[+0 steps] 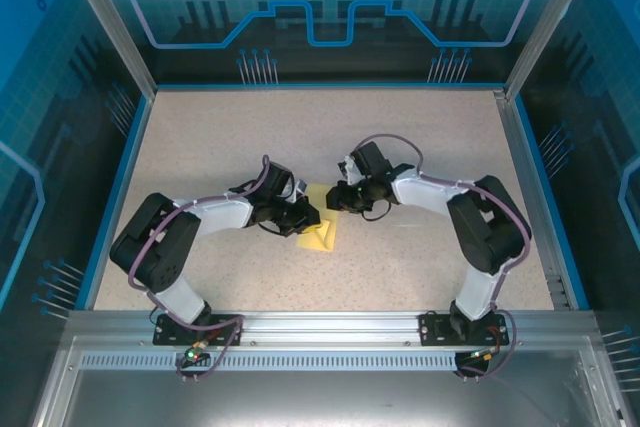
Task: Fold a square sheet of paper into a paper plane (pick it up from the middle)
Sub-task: Fold the triangle a second time at the center of the table.
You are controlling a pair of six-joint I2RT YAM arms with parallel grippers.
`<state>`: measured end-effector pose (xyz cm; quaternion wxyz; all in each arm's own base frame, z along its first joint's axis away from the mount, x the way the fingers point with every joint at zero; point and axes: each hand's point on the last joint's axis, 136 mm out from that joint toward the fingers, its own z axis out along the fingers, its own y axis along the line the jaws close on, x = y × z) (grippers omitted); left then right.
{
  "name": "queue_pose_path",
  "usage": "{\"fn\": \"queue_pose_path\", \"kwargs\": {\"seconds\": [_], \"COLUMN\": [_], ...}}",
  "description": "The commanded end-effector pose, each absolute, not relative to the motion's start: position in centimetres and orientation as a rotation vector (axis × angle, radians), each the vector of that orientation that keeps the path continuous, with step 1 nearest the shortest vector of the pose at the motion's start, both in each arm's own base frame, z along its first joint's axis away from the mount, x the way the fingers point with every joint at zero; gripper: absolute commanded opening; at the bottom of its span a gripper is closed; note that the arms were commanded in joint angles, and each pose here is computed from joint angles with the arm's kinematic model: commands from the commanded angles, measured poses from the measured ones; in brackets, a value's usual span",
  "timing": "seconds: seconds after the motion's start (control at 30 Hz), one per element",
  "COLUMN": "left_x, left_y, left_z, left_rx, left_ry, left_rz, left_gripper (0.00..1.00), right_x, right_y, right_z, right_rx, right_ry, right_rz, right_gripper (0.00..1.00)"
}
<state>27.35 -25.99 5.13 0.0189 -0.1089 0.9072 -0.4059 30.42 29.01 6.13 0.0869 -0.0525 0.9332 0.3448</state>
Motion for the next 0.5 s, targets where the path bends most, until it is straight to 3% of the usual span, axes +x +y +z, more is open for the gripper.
{"fn": "queue_pose_path", "kwargs": {"seconds": [0.0, 0.13, 0.47], "left_x": [27.7, 27.8, 27.7], "left_y": [-25.9, -25.9, -25.8], "left_z": [5.2, 5.2, 5.2], "left_rx": [-0.327, -0.327, -0.332], "left_ry": [2.815, 2.814, 2.814], "left_rz": [-1.234, -1.23, -1.225], "left_gripper": [0.1, 0.06, 0.04], "right_x": [28.6, 26.9, 26.8], "right_y": [29.2, 29.9, 30.2], "right_z": [7.3, 7.3, 5.3], "right_rx": [-0.274, -0.364, -0.356], "right_ry": [2.737, 2.741, 2.795], "right_rz": [1.129, 1.166, 1.093], "right_gripper": [0.29, 0.33, 0.3]}}
